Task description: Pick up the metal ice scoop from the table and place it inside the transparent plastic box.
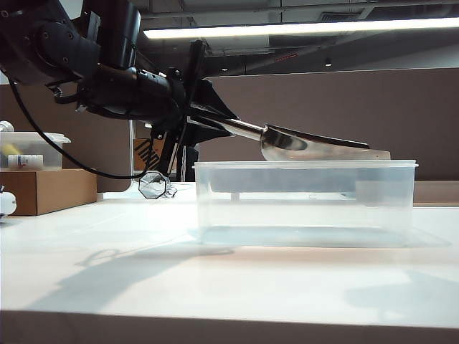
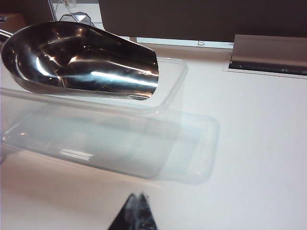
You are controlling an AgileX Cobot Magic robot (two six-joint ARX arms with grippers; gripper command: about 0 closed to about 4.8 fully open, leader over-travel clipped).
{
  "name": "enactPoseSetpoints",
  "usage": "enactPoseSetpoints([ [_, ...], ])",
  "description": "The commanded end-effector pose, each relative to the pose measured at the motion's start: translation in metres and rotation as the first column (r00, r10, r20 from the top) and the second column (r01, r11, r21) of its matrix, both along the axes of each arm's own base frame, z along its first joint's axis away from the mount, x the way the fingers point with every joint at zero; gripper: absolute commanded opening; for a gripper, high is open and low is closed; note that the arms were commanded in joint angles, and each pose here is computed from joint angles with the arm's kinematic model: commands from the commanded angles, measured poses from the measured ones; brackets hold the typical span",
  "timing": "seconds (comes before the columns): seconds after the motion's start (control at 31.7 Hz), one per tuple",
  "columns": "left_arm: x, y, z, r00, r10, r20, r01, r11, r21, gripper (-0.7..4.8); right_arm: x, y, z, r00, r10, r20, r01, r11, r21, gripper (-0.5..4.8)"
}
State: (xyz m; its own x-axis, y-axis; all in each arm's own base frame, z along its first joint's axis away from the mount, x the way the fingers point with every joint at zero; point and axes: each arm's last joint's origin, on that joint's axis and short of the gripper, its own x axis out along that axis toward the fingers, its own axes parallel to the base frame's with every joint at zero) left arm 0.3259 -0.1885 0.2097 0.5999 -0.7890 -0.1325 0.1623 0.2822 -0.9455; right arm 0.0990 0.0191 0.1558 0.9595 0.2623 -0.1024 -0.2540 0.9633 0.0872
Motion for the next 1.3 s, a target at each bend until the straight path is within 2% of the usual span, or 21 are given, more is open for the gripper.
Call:
enactPoseSetpoints([
  [0.03,0.000,-0.001,0.006,1.000,-0.010,0.027,0.010,1.000,-0.022,-0.04,0.000,0.000,0.002,1.000,0.001,0.017,-0.001,1.000,0.001,-0.01],
  [0.09,-0.001,-0.001,0.006,1.000,-0.010,0.025,0.011,1.000,-0.024,0.13,0.000,0.000,0.002,1.000,0.001,0.017,-0.001,1.000,0.001,-0.01],
  [0.16,-0.001,-0.002,0.006,1.000,-0.013,0.013,0.014,0.999,-0.035,0.69,0.000,0.000,0.002,1.000,0.001,0.017,-0.001,1.000,0.001,-0.01],
  [0.19,-0.001,-0.002,0.006,1.000,-0.020,0.014,0.020,0.999,-0.037,0.79,0.000,0.000,0.002,1.000,0.001,0.017,-0.001,1.000,0.001,-0.01],
  [0.44,-0.001,-0.004,0.012,0.998,-0.041,0.055,0.044,0.997,-0.060,1.01,-0.001,0.005,0.002,0.999,0.047,0.017,-0.047,0.999,0.001,-0.01],
  [0.57,-0.001,-0.004,0.012,0.998,-0.040,0.041,0.043,0.997,-0.070,1.86,-0.002,0.009,0.002,0.996,0.087,0.016,-0.087,0.996,0.001,-0.01],
  [0.95,-0.002,-0.004,0.012,0.997,-0.069,0.045,0.072,0.995,-0.074,1.90,-0.004,0.023,-0.002,0.974,0.225,-0.030,-0.225,0.974,-0.007,-0.01],
  [1.07,-0.001,-0.002,0.013,0.993,-0.104,0.050,0.108,0.991,-0.078,2.73,-0.006,0.027,-0.003,0.963,0.265,-0.045,-0.266,0.964,-0.009,-0.01],
  [1.2,0.000,0.000,0.017,0.991,-0.110,0.071,0.117,0.988,-0.104,2.78,-0.007,0.031,-0.003,0.952,0.303,-0.044,-0.303,0.953,-0.009,-0.01],
  [1.3,-0.001,0.000,0.025,0.985,-0.116,0.129,0.135,0.980,-0.146,2.77,-0.008,0.032,-0.003,0.945,0.323,-0.045,-0.324,0.946,-0.009,-0.01],
])
